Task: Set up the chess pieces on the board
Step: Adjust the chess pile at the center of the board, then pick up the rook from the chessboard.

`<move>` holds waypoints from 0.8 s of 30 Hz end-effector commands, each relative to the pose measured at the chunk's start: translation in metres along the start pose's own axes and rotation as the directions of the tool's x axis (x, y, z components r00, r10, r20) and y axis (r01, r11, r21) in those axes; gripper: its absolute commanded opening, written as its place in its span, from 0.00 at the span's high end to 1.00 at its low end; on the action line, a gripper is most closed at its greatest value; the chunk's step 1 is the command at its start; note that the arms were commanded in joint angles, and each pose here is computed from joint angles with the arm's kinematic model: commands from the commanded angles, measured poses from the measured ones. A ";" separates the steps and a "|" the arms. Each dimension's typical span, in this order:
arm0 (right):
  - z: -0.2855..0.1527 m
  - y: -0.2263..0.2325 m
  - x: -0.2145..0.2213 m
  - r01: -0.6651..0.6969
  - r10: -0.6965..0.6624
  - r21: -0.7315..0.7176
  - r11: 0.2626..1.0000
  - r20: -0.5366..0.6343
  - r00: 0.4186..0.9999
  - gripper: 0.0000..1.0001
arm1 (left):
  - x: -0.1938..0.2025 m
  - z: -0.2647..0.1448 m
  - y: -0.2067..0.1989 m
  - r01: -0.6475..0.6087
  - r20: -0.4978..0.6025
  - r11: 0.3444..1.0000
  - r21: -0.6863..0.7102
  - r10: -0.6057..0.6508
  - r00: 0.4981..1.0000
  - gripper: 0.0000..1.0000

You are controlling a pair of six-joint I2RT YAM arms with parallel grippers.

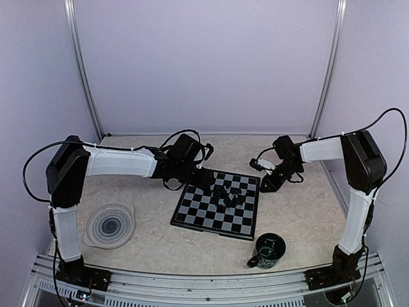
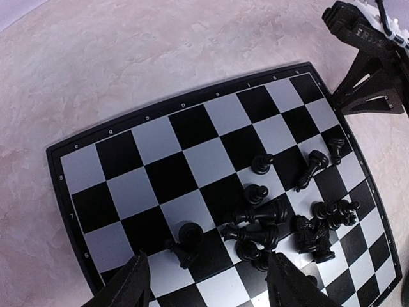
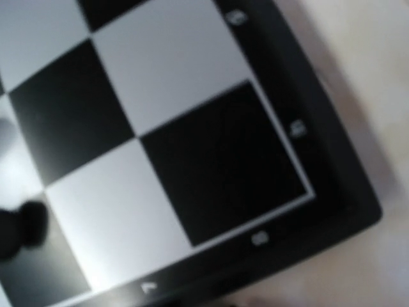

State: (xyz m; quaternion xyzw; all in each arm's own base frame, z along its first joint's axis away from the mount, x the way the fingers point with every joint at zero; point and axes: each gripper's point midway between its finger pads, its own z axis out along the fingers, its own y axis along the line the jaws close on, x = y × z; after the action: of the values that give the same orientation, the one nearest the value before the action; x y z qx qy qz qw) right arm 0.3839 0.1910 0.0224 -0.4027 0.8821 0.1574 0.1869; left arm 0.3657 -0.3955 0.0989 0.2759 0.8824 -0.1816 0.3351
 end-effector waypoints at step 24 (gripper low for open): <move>-0.007 -0.006 -0.003 0.030 -0.031 0.070 0.997 0.012 0.999 0.61 | 0.019 0.043 0.017 0.026 -0.093 0.999 -0.039 -0.030 0.995 0.51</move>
State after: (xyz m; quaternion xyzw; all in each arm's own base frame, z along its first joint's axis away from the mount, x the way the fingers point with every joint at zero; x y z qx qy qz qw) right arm 0.3918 0.1856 0.0238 -0.4042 0.8826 0.1294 0.2024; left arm 0.3826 -0.3908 0.0552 0.2639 0.9046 -0.1541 0.2971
